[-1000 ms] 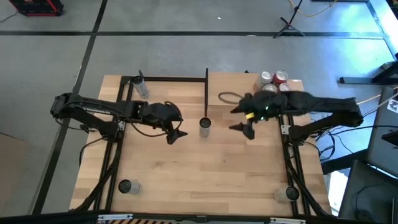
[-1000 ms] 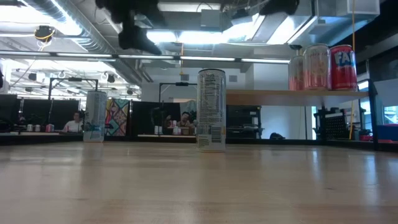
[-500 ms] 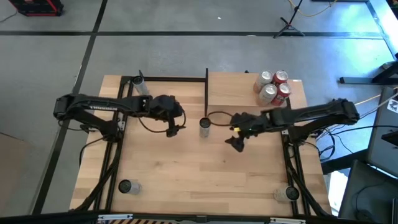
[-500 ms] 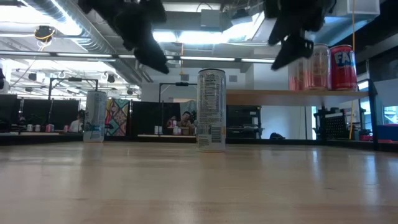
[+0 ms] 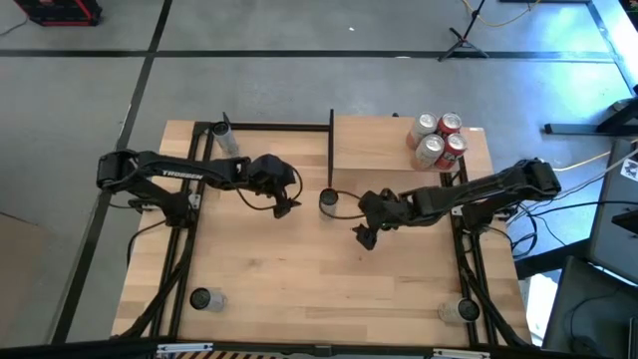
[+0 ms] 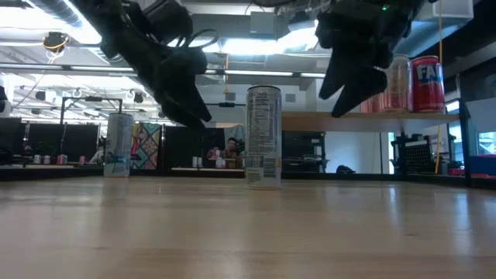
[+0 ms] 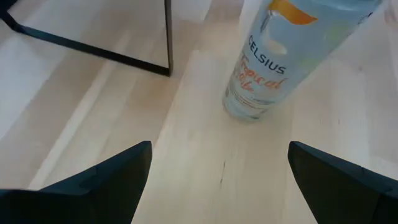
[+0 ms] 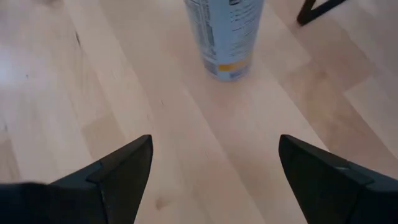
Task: Place canned beverage on shelf
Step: Put the top white yellow soda can on the shelf
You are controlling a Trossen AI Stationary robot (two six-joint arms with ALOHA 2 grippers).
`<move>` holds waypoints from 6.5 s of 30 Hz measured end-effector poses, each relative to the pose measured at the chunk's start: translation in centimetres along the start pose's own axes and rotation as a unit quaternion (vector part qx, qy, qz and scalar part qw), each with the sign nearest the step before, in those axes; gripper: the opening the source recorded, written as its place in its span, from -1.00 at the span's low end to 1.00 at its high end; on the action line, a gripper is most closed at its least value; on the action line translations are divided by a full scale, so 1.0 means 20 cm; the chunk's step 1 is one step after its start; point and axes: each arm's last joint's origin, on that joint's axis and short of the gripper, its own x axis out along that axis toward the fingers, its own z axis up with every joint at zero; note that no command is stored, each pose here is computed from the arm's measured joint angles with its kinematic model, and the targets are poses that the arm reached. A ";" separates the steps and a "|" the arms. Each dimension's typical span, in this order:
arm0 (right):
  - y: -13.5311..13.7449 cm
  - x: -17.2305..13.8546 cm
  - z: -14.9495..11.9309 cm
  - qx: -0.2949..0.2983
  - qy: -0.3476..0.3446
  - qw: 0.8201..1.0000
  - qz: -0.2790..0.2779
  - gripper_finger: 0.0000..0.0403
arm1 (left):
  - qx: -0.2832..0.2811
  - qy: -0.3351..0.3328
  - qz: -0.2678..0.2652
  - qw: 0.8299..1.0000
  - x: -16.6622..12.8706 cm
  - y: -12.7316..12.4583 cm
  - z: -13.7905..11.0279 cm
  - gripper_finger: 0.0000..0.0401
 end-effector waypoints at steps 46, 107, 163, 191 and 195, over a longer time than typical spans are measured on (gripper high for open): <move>-0.10 0.34 0.10 0.090 -0.125 0.975 -0.159 0.66 | -0.009 -0.043 -0.125 0.991 0.18 -0.25 -0.03 0.86; -0.02 0.37 0.13 0.033 -0.147 0.984 -0.090 0.66 | -0.046 -0.049 0.012 0.998 0.12 -0.15 -0.02 0.86; 0.15 0.32 0.07 -0.007 -0.123 0.992 -0.029 0.66 | -0.051 -0.012 0.050 0.997 0.08 -0.29 -0.11 0.86; 0.28 0.37 0.03 -0.058 -0.110 0.989 0.078 0.66 | 0.020 0.016 -0.060 0.998 0.08 -0.34 -0.11 0.86; 0.26 0.40 0.04 -0.067 -0.117 0.989 0.059 0.66 | 0.018 0.014 -0.084 0.996 0.07 -0.36 -0.11 0.86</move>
